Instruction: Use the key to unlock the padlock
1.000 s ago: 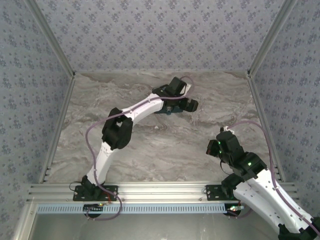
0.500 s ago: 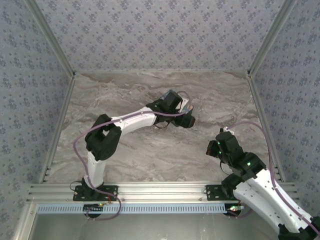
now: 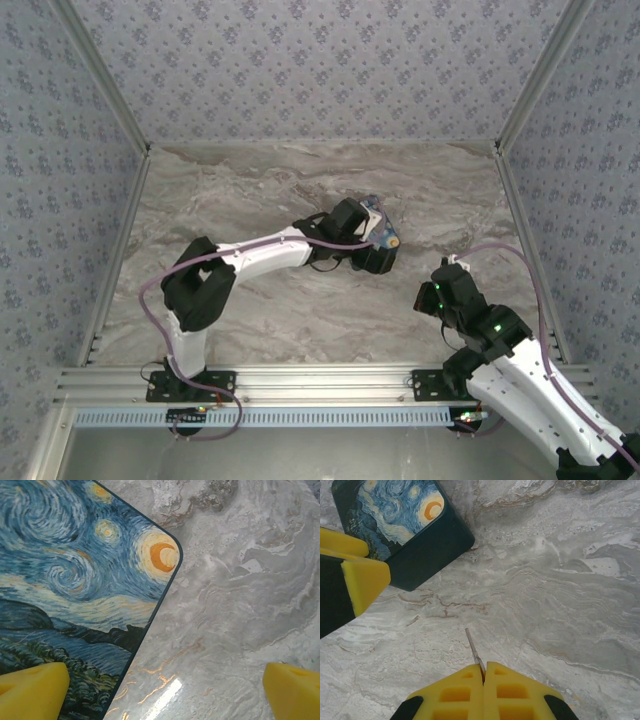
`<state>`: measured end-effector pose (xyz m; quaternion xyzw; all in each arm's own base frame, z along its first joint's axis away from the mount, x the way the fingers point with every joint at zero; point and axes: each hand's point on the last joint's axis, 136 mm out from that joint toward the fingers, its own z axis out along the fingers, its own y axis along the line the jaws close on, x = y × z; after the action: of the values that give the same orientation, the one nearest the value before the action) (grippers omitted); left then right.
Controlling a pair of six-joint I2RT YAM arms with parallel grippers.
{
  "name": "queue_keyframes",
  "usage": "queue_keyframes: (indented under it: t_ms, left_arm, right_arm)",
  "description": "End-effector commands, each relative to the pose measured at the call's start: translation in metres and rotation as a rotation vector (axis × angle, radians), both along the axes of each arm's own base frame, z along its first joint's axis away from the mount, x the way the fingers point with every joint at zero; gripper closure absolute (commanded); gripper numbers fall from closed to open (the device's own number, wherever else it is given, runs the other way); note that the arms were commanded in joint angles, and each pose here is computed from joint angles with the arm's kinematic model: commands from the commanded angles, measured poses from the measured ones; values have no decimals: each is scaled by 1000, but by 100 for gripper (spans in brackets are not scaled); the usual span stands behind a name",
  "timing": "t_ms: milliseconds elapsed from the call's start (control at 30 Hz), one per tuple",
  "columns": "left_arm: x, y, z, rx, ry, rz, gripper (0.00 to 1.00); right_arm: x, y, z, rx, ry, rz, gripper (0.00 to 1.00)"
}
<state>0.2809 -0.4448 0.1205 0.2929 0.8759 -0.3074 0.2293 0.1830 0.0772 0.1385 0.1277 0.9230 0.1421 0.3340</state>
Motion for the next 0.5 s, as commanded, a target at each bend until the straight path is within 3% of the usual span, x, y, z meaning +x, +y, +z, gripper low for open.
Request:
queue_keyframes:
  t_ms: [0,267,467]
  left_arm:
    - [-4,-17,-10,-11,60,-33,1]
    - [14,-46,-1,-33,34,-65,1]
    - [22,-42,39,-88,-48,-62,1]
  right_arm:
    - [-1,-7,10,-13,-11,-29,99]
    - [-1,-7,13,-10,-16,-28,99]
    - [2,-2,14,2,-31,-3,99]
